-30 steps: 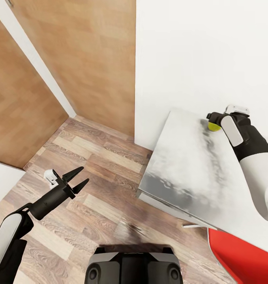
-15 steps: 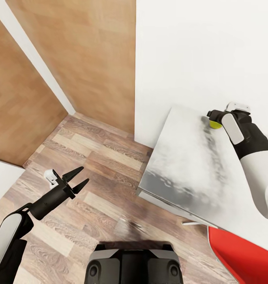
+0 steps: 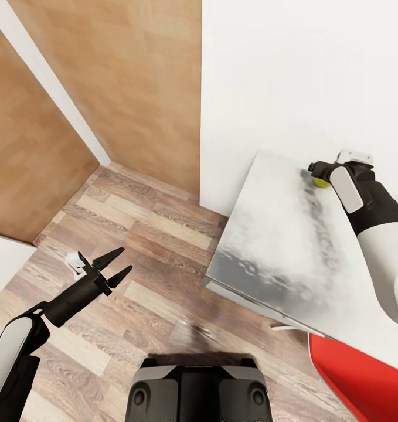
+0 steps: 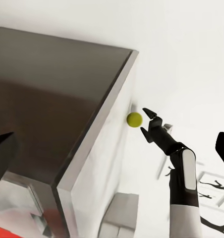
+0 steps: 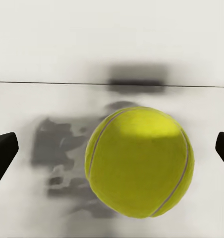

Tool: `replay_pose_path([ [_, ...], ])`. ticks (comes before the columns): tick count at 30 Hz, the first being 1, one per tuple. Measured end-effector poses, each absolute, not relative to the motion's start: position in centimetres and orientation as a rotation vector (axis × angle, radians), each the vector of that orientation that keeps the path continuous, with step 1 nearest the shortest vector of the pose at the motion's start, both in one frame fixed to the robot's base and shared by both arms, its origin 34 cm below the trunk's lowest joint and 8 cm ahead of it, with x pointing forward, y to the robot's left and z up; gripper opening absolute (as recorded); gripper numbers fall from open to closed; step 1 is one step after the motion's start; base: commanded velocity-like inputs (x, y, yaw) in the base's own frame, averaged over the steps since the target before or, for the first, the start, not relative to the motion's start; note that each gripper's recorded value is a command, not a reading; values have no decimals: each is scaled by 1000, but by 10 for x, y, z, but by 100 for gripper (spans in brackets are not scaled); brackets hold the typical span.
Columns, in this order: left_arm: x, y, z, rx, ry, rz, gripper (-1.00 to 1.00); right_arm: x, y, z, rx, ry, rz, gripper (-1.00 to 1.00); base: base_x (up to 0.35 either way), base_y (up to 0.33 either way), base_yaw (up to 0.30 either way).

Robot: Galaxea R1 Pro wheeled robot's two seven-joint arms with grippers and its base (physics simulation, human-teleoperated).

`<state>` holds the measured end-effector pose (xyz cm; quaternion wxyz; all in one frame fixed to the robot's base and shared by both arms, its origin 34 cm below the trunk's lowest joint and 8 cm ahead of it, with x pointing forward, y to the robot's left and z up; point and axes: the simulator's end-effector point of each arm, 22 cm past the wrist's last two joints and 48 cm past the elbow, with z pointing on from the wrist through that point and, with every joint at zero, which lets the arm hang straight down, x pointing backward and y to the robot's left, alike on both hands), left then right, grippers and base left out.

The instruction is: Put all the toys in the child's room - the three board games (two on the bed and one on the table), the two jigsaw puzzles on the table, and the tennis ball on the table - inside the toy box on the table in the child's room.

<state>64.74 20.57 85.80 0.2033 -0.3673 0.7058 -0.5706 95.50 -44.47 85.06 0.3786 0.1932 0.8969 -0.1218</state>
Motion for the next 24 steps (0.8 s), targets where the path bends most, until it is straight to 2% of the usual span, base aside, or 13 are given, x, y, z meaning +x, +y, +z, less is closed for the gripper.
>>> replay_pose_path([
  [24, 643, 205, 844, -1052, 1987, -1587, 100, 952, -448, 831, 487, 2312, -329, 100, 0, 0, 0],
])
